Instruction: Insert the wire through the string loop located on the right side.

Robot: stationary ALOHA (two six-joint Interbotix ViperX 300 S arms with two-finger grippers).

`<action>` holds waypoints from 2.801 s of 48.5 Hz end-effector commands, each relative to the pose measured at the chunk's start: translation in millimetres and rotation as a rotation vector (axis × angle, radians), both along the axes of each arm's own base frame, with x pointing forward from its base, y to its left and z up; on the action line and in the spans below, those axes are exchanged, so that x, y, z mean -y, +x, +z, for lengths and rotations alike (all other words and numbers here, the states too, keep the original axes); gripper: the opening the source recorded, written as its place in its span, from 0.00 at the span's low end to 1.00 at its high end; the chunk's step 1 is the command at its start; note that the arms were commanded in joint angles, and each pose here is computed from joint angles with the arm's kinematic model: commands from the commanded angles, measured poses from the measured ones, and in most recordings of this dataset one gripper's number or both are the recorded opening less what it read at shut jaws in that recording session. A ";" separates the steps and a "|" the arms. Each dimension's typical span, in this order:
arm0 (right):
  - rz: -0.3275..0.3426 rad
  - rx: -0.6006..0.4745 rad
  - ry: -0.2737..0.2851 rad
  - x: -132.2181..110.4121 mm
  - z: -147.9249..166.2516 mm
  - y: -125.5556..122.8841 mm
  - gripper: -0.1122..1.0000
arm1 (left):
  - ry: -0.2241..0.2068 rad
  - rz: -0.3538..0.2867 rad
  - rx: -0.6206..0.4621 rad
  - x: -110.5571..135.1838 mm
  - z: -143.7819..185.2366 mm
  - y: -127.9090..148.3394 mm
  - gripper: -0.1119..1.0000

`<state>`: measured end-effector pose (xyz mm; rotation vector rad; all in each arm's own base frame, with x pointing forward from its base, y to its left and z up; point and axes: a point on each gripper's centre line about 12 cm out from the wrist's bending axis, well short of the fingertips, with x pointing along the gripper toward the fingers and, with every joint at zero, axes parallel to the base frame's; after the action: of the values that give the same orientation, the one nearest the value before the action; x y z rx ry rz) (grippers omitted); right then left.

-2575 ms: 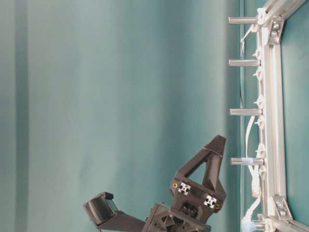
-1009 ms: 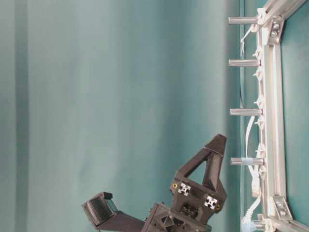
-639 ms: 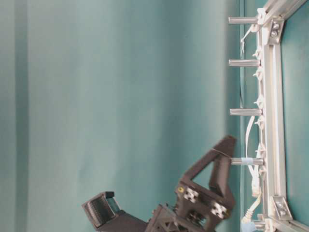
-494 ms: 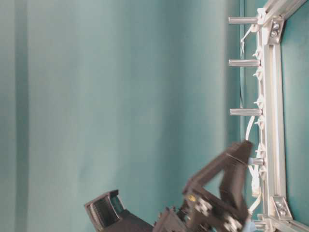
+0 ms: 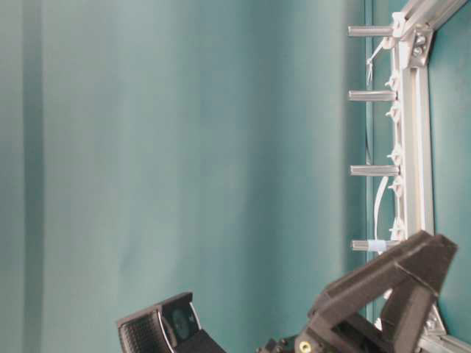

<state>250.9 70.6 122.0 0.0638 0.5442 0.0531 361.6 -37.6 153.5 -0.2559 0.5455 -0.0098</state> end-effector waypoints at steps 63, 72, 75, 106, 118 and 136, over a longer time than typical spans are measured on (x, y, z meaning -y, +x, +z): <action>-0.010 0.054 0.003 0.0 9.1 6.1 0.20 | -0.012 -0.027 0.101 29.0 -6.3 151.3 0.78; -0.012 0.057 0.002 0.1 9.2 6.3 0.20 | -0.014 -0.036 0.105 35.1 -11.3 160.8 0.80; -0.014 0.061 0.003 0.2 9.9 6.9 0.20 | -0.015 -0.037 0.107 36.4 -13.6 164.1 0.80; -0.015 0.058 0.003 0.7 9.0 5.6 0.20 | -0.017 -0.033 0.066 34.6 -11.7 165.7 0.28; -0.010 0.055 -0.002 0.7 8.7 5.0 0.20 | -0.021 -0.031 0.066 34.7 -11.0 166.3 0.28; 0.008 0.050 -0.013 -0.2 7.3 3.9 0.20 | -0.026 -0.028 0.064 34.6 -11.5 165.9 0.28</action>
<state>252.6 69.8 125.0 0.0468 0.5119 0.0540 521.5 -71.4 112.8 -0.2587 0.5521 -0.0426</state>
